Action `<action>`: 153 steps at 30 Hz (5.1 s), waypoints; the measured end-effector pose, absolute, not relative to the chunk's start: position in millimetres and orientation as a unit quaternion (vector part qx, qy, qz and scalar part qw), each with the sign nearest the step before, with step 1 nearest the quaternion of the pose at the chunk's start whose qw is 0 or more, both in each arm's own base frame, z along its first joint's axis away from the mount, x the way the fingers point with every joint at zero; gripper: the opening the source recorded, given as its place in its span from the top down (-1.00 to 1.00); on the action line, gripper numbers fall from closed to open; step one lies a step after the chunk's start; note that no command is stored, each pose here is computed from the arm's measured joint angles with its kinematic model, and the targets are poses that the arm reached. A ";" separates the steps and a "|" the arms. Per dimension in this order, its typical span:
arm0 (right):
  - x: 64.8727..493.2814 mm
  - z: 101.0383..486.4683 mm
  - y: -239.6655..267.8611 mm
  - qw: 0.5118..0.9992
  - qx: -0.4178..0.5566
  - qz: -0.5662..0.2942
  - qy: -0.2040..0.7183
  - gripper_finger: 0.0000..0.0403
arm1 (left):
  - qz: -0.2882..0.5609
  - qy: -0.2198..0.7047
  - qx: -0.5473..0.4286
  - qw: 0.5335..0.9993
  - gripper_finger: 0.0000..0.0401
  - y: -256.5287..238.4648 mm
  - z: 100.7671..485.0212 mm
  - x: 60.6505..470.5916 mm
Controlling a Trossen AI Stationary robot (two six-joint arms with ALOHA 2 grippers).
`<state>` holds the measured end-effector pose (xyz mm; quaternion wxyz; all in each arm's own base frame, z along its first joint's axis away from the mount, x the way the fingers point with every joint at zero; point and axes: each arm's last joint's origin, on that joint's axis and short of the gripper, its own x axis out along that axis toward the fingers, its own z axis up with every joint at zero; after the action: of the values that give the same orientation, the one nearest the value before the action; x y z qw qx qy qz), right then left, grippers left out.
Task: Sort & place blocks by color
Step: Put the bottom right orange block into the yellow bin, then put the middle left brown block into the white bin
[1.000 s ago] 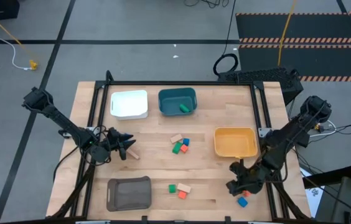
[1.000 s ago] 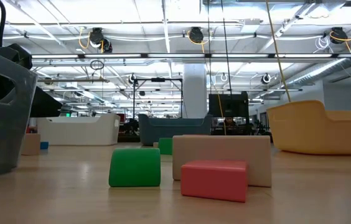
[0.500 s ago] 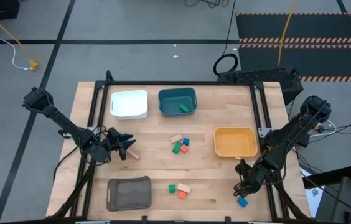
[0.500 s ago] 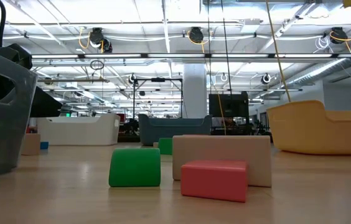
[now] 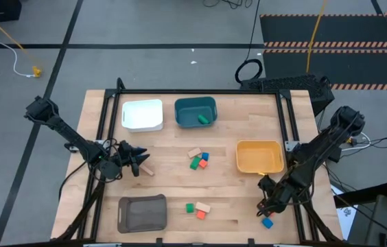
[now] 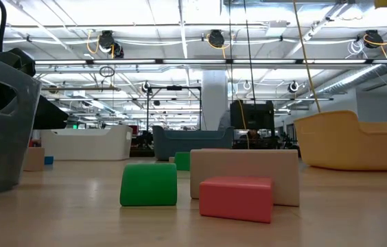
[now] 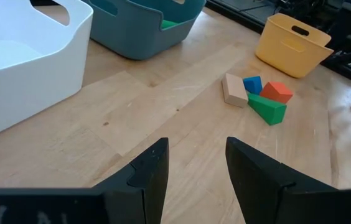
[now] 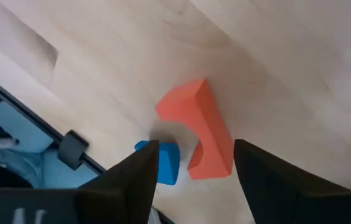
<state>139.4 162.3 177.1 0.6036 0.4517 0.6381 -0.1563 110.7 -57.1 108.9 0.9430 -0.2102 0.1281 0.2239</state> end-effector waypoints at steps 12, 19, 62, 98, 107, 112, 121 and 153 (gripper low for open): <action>145.5 153.6 170.3 0.607 0.399 -0.160 0.669 0.15 | 0.224 0.128 -0.210 0.943 0.20 -57.0 108.9 110.7; 146.8 144.3 171.8 0.606 0.381 -0.172 0.676 0.35 | 0.224 0.128 -0.210 0.943 0.20 -57.0 108.9 110.7; 161.6 243.2 104.3 0.936 0.223 -0.198 0.188 0.85 | 0.224 0.128 -0.210 0.943 0.20 -57.0 108.8 110.7; 132.2 221.3 46.6 0.806 0.263 -0.309 0.432 0.55 | 0.165 0.177 -0.231 0.942 0.20 -61.0 106.6 111.0; 132.6 221.4 46.8 0.806 0.264 -0.307 0.431 0.33 | 0.076 0.246 -0.256 0.932 0.20 -67.3 104.3 110.7; 134.6 222.1 48.4 0.806 0.278 -0.295 0.431 0.23 | 0.077 0.246 -0.256 0.932 0.20 -67.2 104.2 110.7; 137.9 223.5 49.8 0.812 0.290 -0.286 0.418 0.06 | 0.090 0.236 -0.252 0.934 0.20 -66.1 104.5 111.0; 146.9 229.2 50.4 0.843 0.286 -0.290 0.351 0.07 | 0.151 0.084 -0.413 0.894 0.20 -54.5 126.5 128.5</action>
<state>146.9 50.4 229.2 0.8433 0.2860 0.3509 -0.2897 128.5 -54.5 126.5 0.8941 -0.4132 0.0844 0.1508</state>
